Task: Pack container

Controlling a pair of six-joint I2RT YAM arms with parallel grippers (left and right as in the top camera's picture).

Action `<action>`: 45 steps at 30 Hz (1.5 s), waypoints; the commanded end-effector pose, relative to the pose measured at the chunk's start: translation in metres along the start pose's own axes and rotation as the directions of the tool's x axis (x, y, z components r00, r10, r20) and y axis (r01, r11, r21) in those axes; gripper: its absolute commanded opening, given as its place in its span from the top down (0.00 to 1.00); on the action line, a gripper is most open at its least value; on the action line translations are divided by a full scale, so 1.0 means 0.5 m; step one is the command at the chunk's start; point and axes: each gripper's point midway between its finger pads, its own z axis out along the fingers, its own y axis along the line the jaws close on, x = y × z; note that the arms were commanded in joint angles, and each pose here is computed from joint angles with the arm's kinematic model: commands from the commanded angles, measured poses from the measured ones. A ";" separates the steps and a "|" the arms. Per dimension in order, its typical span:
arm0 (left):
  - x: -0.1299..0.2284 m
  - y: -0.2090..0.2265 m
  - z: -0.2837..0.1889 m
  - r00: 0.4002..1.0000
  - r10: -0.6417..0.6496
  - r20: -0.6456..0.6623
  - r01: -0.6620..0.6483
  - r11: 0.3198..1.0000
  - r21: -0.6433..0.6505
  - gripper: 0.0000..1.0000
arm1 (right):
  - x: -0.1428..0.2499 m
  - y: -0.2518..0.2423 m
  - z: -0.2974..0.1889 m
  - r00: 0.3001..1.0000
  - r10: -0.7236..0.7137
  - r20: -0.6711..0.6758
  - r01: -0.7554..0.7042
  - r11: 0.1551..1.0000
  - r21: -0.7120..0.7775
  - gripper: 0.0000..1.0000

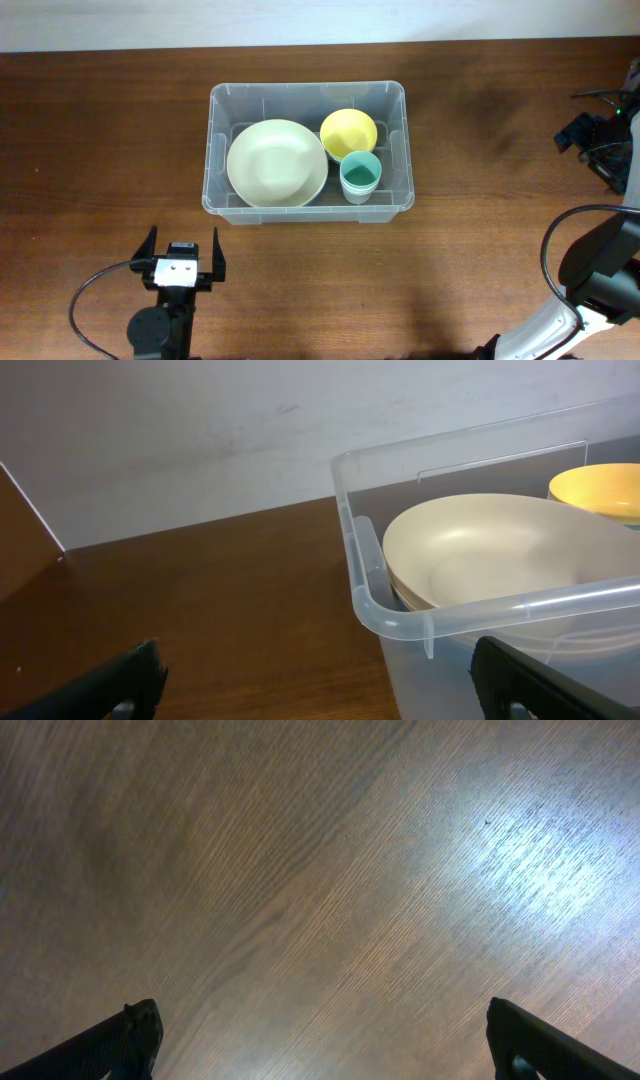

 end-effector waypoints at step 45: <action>0.004 0.006 -0.001 1.000 -0.013 -0.004 0.013 1.000 -0.018 0.00 | 0.421 0.041 -0.220 0.233 0.151 0.961 0.754 0.596 -0.277 0.01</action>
